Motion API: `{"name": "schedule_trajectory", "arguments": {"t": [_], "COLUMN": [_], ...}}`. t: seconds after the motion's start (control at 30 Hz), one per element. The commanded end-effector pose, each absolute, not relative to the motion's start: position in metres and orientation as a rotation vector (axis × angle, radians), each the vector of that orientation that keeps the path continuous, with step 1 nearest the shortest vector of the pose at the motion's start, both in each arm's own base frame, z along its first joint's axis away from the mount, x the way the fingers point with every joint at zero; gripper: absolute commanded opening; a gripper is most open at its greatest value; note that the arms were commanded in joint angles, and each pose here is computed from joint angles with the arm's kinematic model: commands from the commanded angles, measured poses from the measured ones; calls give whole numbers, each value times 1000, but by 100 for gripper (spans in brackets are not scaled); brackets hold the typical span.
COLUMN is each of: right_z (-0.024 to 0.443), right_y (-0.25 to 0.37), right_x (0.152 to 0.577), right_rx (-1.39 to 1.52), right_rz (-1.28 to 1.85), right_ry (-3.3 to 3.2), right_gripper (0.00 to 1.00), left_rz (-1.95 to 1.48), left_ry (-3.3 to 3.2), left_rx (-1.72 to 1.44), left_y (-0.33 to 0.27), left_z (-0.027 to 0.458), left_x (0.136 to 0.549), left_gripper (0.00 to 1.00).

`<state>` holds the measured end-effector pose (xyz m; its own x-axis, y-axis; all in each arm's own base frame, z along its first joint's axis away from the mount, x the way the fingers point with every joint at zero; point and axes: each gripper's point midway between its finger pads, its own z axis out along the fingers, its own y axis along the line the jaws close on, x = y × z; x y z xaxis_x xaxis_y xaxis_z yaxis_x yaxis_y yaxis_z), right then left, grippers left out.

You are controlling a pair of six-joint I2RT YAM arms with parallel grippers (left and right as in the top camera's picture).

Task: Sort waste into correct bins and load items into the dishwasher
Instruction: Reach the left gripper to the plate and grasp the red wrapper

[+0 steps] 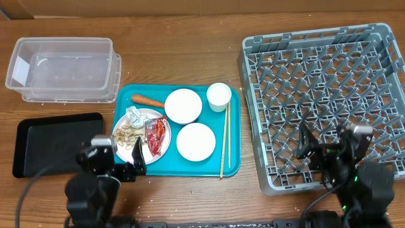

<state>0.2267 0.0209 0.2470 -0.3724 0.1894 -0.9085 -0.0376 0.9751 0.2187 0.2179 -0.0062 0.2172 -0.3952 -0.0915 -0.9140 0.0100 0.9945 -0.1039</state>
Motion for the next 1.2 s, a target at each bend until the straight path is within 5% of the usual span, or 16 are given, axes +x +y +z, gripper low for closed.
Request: {"name": "schedule_trajectory", "arguments": {"t": [0.0,0.43,1.17], "right_z": [257,216,213], "right_y": [23,30,28], "right_x": [231,248,250], "right_rx": [116,158,165], "right_rz": [245,274,259], "right_ry": [2032,2477,2488], "right_gripper": [100,100,100], "left_rz": [-147,-202,-373], "left_ry": [2054,2592,2852], "left_rx": [-50,-94,-58], "left_y": [-12,-16,-33], "left_z": [238,209,116], "left_x": [224,240,301], "left_gripper": [100,100,100]}}
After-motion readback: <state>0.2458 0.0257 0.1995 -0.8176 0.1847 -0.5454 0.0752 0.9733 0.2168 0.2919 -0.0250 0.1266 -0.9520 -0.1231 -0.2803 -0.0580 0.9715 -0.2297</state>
